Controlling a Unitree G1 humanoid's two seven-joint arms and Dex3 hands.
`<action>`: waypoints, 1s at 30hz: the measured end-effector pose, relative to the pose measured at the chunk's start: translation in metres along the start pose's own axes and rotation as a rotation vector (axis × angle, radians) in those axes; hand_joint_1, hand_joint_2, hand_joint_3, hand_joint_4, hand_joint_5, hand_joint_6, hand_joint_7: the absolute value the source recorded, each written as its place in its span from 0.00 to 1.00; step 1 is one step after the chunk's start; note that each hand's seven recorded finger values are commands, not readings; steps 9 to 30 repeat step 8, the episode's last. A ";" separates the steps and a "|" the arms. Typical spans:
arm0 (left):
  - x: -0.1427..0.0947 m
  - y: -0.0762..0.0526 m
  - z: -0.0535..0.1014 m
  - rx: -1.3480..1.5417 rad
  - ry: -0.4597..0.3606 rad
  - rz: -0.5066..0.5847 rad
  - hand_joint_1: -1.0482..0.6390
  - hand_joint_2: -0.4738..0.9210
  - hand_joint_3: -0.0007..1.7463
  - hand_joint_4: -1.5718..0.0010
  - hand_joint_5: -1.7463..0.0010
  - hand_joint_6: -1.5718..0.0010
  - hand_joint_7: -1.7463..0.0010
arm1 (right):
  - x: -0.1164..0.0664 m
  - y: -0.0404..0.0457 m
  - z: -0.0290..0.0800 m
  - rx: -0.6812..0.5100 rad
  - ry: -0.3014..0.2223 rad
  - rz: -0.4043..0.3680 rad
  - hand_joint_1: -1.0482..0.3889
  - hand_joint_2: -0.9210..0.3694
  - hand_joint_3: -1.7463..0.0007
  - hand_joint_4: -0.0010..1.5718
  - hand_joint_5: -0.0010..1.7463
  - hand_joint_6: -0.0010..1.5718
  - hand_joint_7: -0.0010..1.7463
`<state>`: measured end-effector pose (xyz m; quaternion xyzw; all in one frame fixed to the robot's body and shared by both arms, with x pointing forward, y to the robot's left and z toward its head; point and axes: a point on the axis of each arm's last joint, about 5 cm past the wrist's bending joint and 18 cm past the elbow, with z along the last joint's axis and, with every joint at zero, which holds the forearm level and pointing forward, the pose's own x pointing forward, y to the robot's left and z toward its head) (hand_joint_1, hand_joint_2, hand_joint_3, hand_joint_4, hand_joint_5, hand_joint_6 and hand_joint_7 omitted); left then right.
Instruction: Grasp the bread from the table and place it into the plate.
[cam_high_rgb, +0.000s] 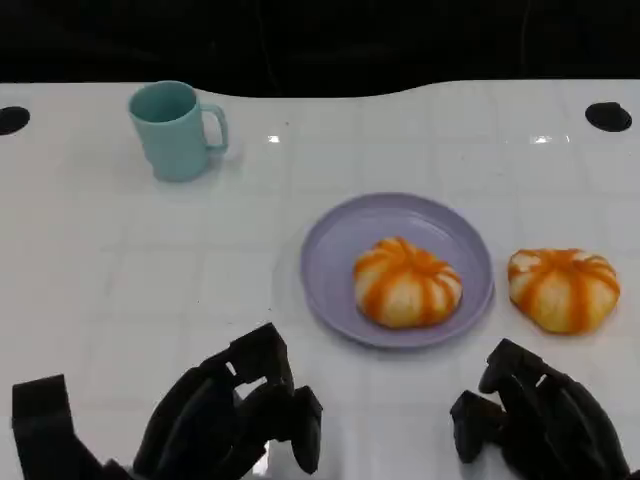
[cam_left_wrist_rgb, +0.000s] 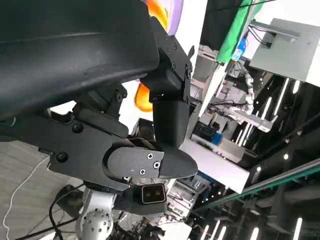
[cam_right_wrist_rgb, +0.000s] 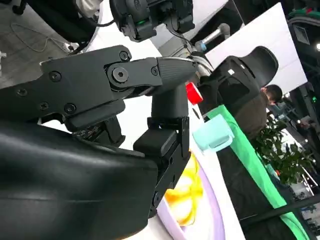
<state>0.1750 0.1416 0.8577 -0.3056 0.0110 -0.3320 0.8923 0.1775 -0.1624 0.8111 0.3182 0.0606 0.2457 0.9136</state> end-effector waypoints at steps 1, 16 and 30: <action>0.000 0.000 0.000 -0.001 0.000 0.002 0.22 1.00 0.15 0.46 0.00 0.62 0.00 | 0.000 -0.0002 0.000 0.000 0.000 0.001 0.35 0.00 0.87 0.49 0.96 0.43 0.81; 0.001 0.004 -0.002 -0.021 0.003 -0.011 0.21 1.00 0.14 0.45 0.00 0.62 0.01 | 0.002 -0.0018 0.000 -0.011 -0.016 0.015 0.35 0.00 0.87 0.49 0.94 0.43 0.80; 0.001 0.004 -0.002 -0.021 0.003 -0.011 0.21 1.00 0.14 0.45 0.00 0.62 0.01 | 0.002 -0.0018 0.000 -0.011 -0.016 0.015 0.35 0.00 0.87 0.49 0.94 0.43 0.80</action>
